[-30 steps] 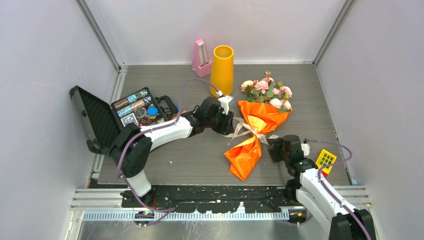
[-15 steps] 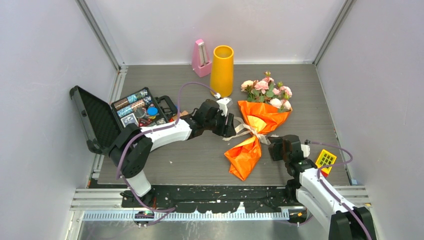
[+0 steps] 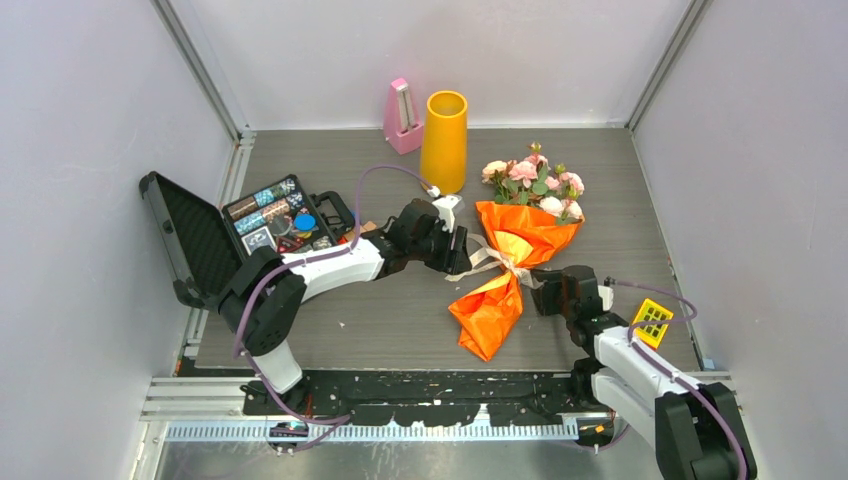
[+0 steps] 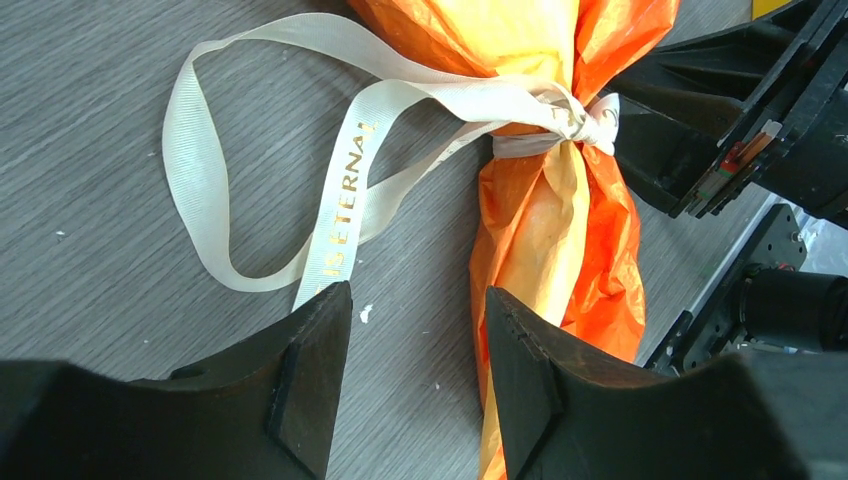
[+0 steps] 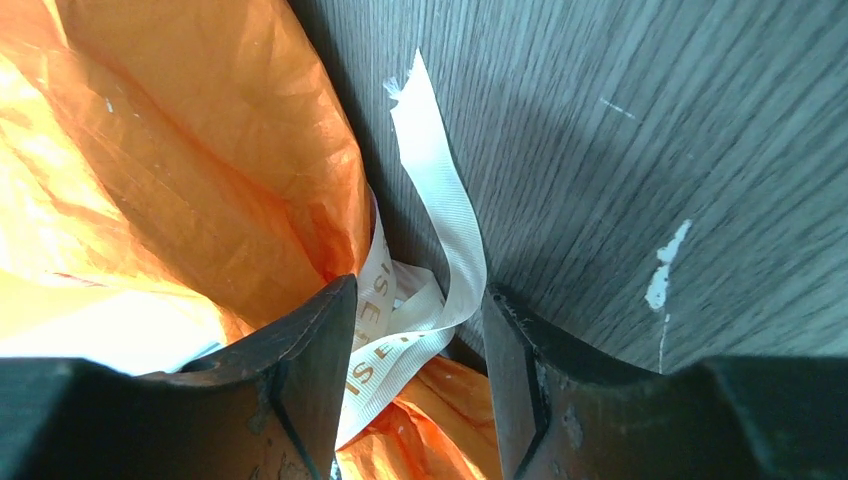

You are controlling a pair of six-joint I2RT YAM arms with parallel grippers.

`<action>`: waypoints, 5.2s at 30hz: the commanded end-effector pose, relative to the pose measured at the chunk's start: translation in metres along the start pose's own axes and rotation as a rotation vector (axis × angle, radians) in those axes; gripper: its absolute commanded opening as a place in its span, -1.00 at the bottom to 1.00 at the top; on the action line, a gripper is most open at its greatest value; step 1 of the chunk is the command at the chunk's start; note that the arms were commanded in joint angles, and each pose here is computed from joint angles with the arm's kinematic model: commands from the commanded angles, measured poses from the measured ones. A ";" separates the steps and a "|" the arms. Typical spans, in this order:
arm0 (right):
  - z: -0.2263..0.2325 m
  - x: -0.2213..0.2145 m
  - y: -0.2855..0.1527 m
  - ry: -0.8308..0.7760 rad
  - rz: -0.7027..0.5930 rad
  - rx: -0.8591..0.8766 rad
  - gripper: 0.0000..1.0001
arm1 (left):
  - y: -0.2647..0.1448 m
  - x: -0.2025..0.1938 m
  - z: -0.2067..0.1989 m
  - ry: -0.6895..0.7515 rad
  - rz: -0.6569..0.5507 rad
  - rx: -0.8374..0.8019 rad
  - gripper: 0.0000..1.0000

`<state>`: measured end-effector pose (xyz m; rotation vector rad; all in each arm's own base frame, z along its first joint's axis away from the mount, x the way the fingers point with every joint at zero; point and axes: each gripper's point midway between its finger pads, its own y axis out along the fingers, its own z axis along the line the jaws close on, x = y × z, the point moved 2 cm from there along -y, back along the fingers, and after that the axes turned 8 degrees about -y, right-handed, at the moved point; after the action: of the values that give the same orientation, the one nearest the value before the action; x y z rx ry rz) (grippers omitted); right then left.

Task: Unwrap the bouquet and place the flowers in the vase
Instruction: Untie the ribbon from the wrapping paper.

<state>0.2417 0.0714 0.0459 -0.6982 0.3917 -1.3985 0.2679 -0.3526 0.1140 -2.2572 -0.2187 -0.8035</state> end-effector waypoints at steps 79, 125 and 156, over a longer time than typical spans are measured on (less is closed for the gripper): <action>0.000 0.005 -0.006 0.051 -0.025 -0.006 -1.00 | 0.062 0.018 0.019 0.242 0.118 -0.128 0.00; 0.007 0.005 -0.008 0.006 -0.021 0.015 -1.00 | 0.029 0.046 -0.013 0.136 -0.043 -0.166 -1.00; 0.044 0.041 -0.053 -0.499 -0.156 -0.041 -1.00 | -0.037 0.036 -0.019 0.119 0.206 -0.012 -1.00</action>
<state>0.2322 0.0456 0.1119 -1.0260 0.0289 -1.3249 0.2756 -0.3436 0.1542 -2.1926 0.0497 -0.7835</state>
